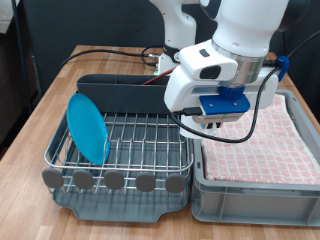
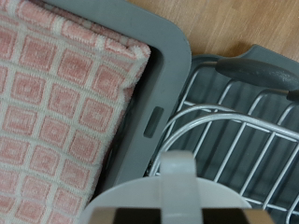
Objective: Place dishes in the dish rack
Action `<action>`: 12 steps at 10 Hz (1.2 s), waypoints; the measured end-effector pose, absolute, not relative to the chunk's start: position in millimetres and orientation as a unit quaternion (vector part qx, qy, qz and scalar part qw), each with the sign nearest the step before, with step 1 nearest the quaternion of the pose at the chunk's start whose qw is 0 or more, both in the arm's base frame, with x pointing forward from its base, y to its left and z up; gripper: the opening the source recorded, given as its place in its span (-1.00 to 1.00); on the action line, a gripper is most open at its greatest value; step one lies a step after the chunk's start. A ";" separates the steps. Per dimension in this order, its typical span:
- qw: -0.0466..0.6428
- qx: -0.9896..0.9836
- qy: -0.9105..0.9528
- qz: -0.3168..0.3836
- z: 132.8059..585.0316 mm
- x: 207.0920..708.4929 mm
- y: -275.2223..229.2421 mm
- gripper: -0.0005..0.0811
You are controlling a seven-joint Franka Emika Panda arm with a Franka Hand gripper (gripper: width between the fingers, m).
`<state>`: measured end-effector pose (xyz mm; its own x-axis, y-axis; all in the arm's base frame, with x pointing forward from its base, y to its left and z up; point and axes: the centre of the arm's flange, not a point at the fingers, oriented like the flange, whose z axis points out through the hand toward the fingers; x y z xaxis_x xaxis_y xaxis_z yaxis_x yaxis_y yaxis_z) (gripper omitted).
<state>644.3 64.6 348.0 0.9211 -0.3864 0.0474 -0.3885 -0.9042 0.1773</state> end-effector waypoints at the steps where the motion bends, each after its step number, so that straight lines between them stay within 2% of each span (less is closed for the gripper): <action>1: 0.093 0.976 -0.199 0.006 348.5 644.6 63.6 -0.81; 6: 0.091 0.973 -0.212 0.025 360.0 660.0 52.2 -0.81; 12: 0.096 0.964 -0.245 0.043 352.2 686.8 37.4 -0.81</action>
